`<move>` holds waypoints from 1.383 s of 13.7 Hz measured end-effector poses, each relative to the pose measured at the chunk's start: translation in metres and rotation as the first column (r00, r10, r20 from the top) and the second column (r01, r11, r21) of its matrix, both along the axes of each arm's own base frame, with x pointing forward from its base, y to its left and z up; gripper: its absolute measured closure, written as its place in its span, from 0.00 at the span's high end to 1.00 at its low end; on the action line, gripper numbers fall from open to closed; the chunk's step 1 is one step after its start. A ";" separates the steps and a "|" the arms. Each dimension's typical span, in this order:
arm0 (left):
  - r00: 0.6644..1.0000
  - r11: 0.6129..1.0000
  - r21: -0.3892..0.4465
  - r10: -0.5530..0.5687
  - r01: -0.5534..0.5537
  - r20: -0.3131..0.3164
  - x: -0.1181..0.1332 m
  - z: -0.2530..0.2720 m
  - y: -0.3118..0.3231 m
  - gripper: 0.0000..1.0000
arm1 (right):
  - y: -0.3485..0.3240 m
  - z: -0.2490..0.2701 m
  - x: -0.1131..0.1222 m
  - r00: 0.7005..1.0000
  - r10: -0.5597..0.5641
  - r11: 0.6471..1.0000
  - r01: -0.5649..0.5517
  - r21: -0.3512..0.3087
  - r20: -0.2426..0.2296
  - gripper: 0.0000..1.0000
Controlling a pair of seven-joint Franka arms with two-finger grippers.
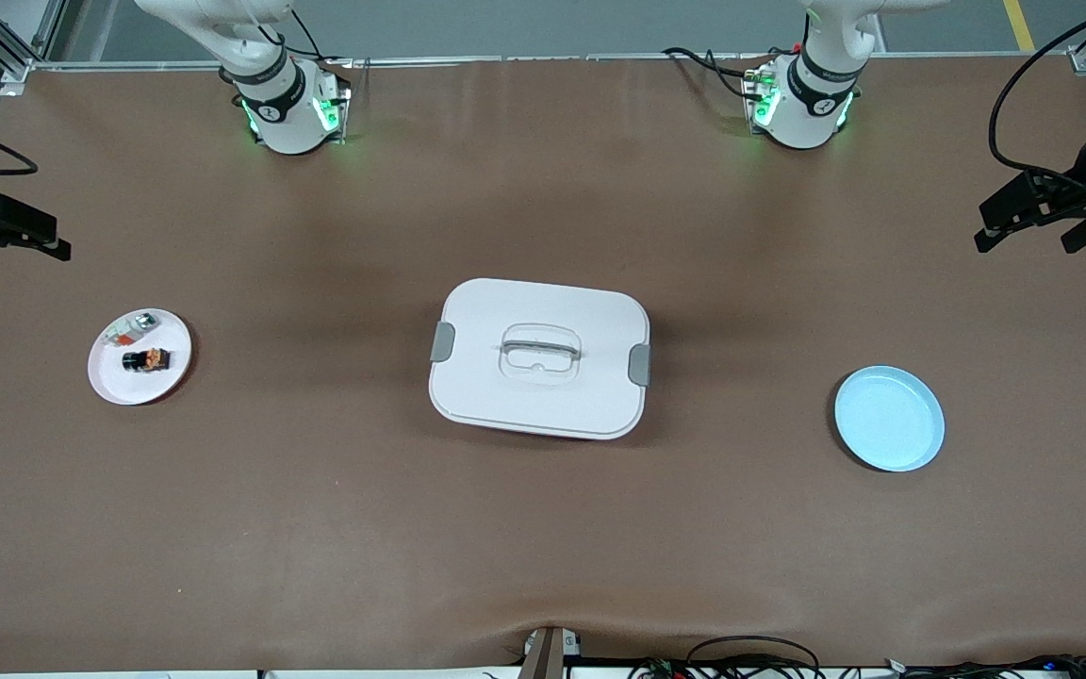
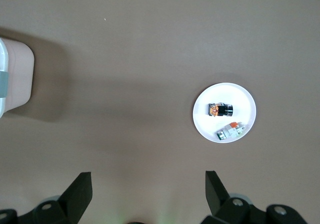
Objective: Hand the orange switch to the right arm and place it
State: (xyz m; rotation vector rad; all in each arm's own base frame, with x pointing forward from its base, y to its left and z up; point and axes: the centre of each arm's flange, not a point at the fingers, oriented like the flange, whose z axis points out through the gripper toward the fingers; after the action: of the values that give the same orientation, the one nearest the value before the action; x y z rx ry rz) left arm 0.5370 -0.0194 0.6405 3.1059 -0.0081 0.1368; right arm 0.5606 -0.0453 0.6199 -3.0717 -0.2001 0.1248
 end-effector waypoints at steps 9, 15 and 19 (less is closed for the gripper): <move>1.000 1.000 0.000 -0.001 0.001 0.002 0.000 0.001 -0.001 1.00 | 0.019 0.007 -0.003 1.000 -0.027 1.000 0.027 -0.003 0.001 1.00; 1.000 1.000 0.000 -0.002 0.002 0.002 0.000 0.001 -0.001 1.00 | 0.028 0.014 -0.010 1.000 -0.011 1.000 0.011 -0.004 -0.010 1.00; 1.000 1.000 0.000 -0.002 0.002 0.003 0.000 0.001 -0.001 1.00 | 0.021 0.020 -0.014 1.000 -0.024 1.000 0.024 -0.013 -0.004 1.00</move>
State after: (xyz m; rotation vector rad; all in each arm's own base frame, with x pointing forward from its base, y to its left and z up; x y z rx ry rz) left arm 0.5369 -0.0206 0.6418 3.1056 -0.0116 0.1409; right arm 0.5465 -0.0242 0.6398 -3.0851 -0.1628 0.1313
